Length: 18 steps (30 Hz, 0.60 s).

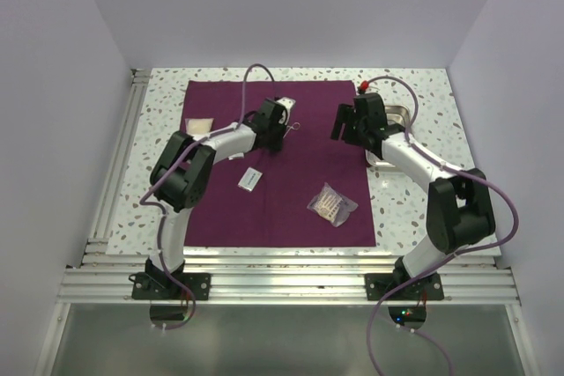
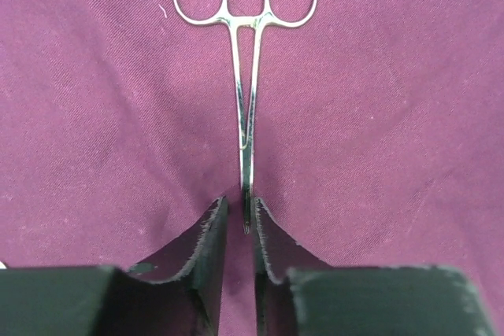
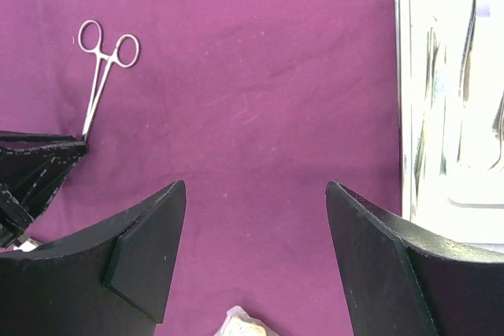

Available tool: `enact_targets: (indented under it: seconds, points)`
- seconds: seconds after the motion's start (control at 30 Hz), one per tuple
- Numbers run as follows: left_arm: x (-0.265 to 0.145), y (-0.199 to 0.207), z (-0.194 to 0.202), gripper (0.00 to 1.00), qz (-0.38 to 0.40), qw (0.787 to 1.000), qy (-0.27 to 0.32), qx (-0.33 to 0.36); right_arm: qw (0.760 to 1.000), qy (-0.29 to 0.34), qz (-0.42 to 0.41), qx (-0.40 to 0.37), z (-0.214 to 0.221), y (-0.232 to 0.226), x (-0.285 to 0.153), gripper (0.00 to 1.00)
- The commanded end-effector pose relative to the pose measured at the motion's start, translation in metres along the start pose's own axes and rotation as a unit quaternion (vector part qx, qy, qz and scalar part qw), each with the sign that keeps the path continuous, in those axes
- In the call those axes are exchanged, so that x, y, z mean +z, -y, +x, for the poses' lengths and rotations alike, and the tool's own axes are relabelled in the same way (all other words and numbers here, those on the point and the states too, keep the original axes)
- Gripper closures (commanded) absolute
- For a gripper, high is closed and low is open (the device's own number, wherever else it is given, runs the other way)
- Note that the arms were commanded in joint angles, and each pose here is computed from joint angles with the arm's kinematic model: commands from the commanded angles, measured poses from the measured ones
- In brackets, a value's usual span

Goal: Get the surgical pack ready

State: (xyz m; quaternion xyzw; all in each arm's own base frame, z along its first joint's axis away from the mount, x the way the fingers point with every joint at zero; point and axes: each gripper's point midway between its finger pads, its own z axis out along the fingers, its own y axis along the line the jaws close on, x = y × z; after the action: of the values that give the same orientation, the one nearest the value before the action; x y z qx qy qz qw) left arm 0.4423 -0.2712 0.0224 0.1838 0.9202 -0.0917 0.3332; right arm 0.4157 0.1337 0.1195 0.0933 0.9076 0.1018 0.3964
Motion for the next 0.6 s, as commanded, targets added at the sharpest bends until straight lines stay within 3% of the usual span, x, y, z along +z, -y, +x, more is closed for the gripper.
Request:
enact_targets:
  seconds: [0.0, 0.1, 0.17, 0.57]
  points:
    - [0.005, 0.004, 0.023, 0.82, -0.002, 0.999, -0.046, 0.019, 0.999, 0.027, -0.025, 0.005, -0.017, -0.008, -0.010, 0.25]
    - [0.000, 0.011, 0.029, 0.88, 0.002, 0.998, -0.060, 0.022, 0.999, 0.023, -0.030, 0.007, -0.015, -0.009, -0.009, 0.25]
    - [-0.002, 0.017, 0.034, 1.00, 0.012, 0.997, -0.071, 0.023, 0.999, 0.019, -0.031, 0.009, -0.013, -0.009, -0.006, 0.25]
    - [-0.044, 0.047, 0.014, 1.00, 0.087, 0.995, -0.053, -0.005, 0.996, -0.032, -0.085, 0.009, -0.002, -0.033, 0.008, 0.22]
